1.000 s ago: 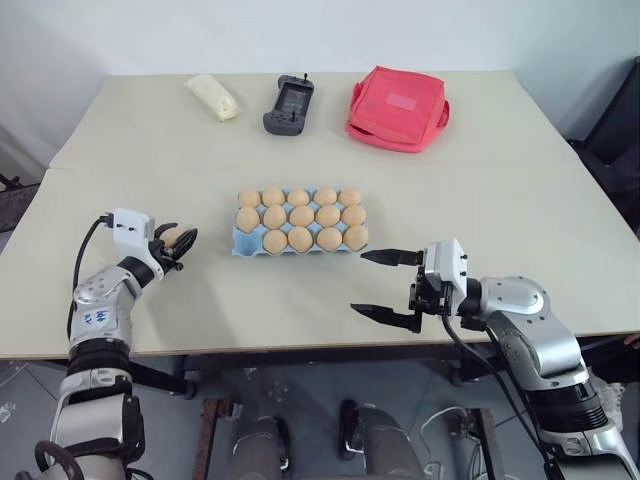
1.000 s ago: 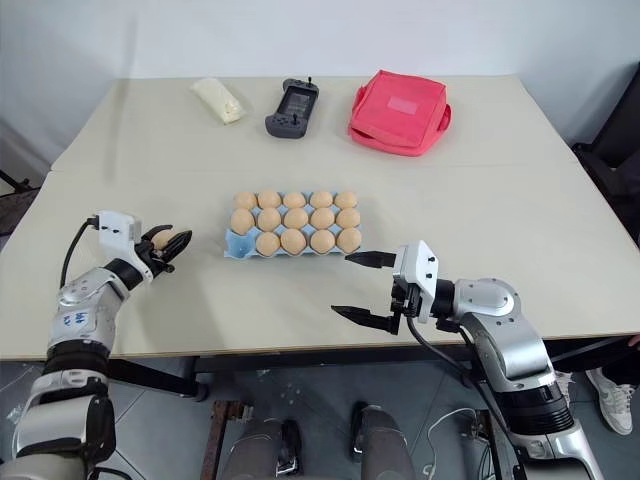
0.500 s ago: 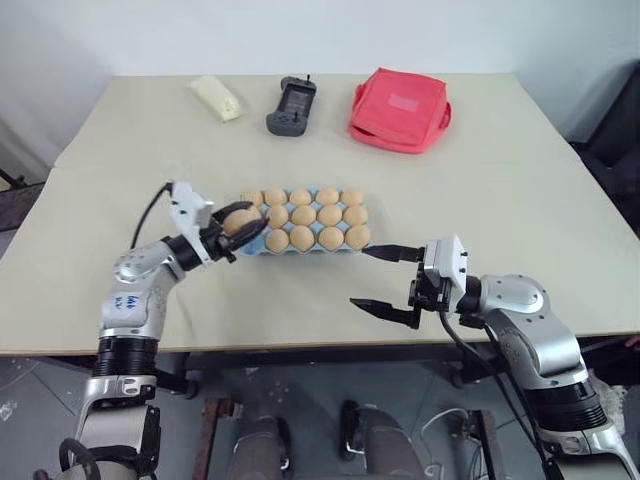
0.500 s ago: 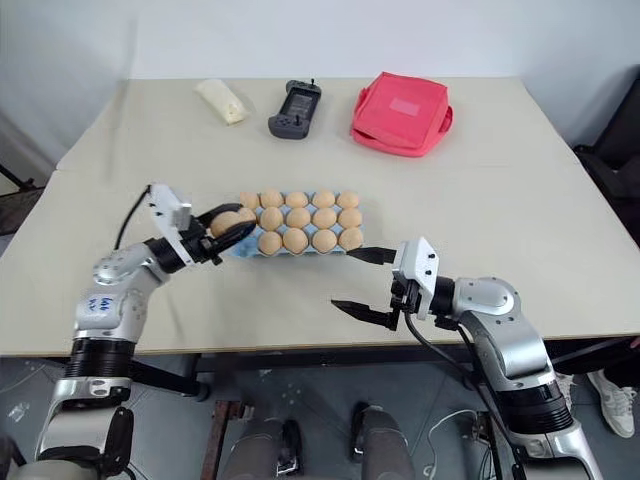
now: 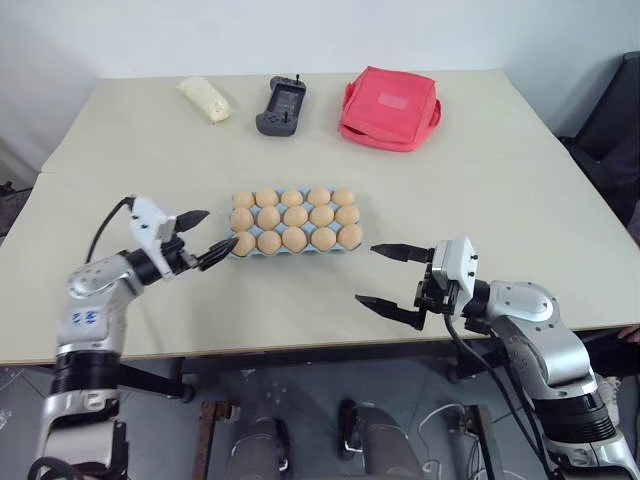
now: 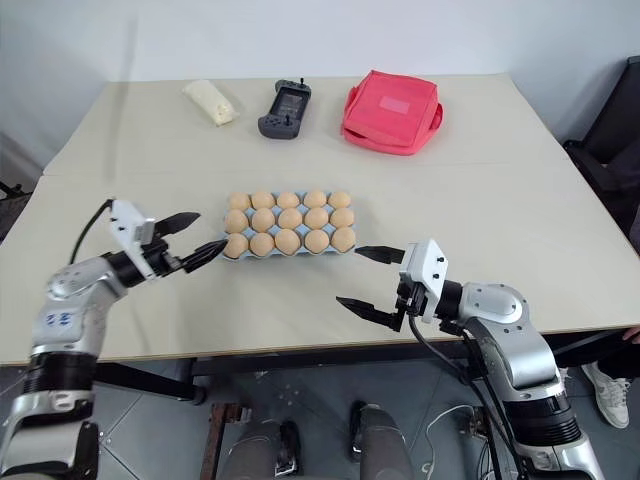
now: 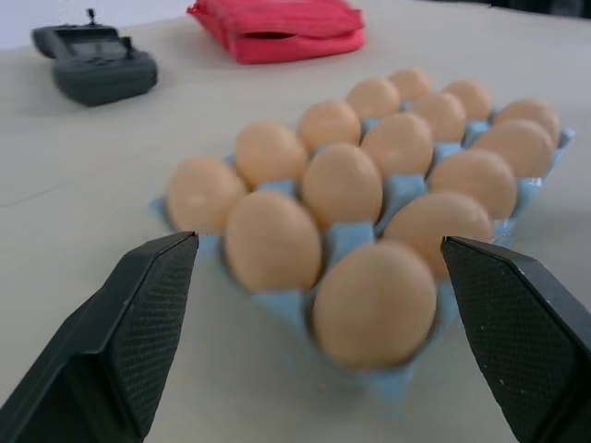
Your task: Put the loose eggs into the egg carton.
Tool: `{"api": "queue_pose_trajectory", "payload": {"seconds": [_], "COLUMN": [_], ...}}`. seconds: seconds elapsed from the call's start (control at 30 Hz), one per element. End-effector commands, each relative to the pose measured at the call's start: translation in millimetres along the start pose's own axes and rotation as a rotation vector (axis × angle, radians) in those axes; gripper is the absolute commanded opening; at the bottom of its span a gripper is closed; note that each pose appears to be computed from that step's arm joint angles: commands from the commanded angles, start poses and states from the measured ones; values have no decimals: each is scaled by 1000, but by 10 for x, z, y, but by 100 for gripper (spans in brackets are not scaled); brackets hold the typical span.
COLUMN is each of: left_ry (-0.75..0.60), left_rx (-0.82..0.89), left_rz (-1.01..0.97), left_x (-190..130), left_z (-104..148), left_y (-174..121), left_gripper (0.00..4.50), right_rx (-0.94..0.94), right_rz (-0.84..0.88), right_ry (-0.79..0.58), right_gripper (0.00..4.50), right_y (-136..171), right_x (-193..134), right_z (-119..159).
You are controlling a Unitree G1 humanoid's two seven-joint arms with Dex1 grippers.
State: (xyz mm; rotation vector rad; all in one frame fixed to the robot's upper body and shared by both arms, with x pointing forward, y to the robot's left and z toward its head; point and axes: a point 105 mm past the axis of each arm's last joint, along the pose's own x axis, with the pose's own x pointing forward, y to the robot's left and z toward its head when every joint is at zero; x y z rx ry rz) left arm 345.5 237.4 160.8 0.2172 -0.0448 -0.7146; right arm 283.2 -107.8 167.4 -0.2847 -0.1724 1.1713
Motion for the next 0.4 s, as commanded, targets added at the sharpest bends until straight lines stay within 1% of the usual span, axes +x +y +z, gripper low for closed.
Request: {"api": "queue_pose_trajectory", "payload": {"seconds": [0.03, 0.1, 0.17, 0.3, 0.4], "left_ry": [25, 94, 131, 134, 148], "left_rx": [67, 69, 83, 83, 79], "left_rz": [-22, -44, -66, -61, -44], "left_x": [-246, -416, -531, -610, -638], "left_z": [74, -33, -89, -67, -105], "left_y": [-4, -46, -105, -175, -200], "left_gripper": [449, 449, 449, 449, 449], "right_rx": [-30, -29, -26, -12, -7], "right_rz": [-15, -17, -14, -15, -14], "right_ry": [-10, 14, 29, 33, 37], "right_gripper": [450, 450, 450, 450, 450], "right_y": [-76, -131, -174, -220, -232], "right_x": [-70, -123, -157, -186, -199], "right_z": [86, 57, 42, 41, 31]}}
